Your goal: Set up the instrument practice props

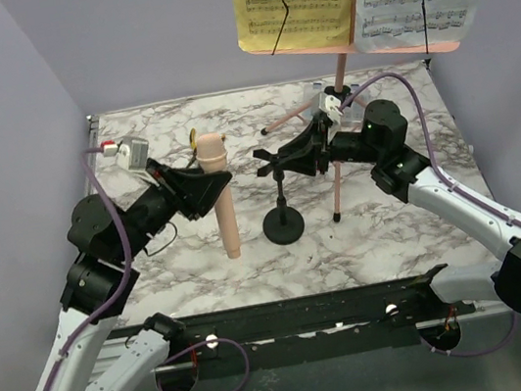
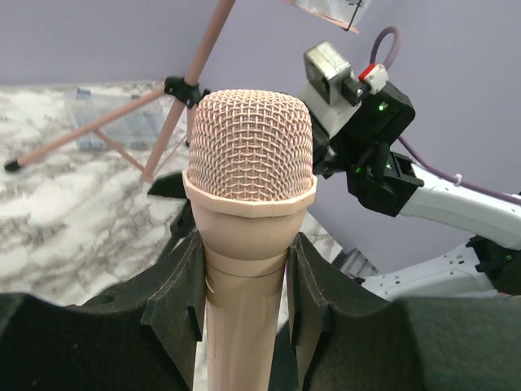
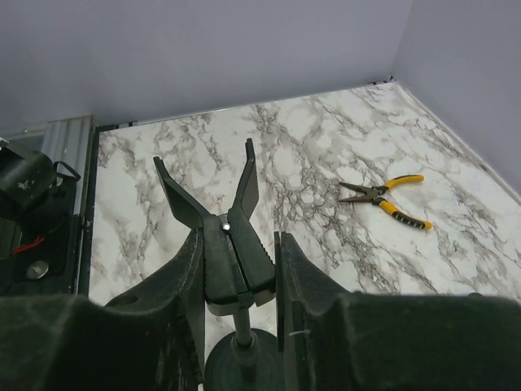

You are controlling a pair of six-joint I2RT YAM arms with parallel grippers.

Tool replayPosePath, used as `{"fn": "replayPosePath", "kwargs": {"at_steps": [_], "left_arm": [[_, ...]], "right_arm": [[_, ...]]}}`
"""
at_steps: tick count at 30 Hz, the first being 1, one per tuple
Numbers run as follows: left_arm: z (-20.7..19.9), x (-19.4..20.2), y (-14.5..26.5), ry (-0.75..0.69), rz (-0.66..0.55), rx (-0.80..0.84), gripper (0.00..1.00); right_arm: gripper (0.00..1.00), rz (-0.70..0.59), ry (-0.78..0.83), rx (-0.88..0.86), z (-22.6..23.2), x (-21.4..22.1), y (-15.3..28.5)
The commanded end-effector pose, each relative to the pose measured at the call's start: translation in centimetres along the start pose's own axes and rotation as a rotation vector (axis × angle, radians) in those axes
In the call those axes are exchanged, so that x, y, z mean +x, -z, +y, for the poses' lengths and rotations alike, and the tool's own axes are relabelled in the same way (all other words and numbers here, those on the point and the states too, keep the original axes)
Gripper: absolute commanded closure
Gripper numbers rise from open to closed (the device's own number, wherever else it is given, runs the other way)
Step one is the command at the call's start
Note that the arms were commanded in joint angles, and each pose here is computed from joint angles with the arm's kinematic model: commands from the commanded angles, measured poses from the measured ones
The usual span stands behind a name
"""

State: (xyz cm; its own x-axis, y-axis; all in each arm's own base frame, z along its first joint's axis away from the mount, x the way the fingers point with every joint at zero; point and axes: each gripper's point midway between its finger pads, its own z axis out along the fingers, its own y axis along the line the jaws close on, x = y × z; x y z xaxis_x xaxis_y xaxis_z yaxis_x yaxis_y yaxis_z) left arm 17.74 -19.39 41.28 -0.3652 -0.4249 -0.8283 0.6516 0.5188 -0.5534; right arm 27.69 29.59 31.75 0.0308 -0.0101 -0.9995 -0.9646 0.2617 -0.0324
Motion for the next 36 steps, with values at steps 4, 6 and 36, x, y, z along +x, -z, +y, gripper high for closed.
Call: {"fn": "replayPosePath", "kwargs": {"at_steps": [4,6,36], "left_arm": [[-2.6,-4.5,-5.4,-0.437,-0.067,0.201,1.0],[-1.8,-4.8,-6.5,-0.502,-0.068,0.183,1.0],[-0.1,1.1,-12.9,-0.56,-0.122,0.399,1.0]], "right_arm": [[1.0,0.022,-0.075,-0.036,0.6,2.1,-0.3],[1.0,0.023,-0.087,-0.039,0.7,2.2,-0.4],[1.0,-0.004,-0.125,-0.051,0.9,2.0,-0.6]]}}
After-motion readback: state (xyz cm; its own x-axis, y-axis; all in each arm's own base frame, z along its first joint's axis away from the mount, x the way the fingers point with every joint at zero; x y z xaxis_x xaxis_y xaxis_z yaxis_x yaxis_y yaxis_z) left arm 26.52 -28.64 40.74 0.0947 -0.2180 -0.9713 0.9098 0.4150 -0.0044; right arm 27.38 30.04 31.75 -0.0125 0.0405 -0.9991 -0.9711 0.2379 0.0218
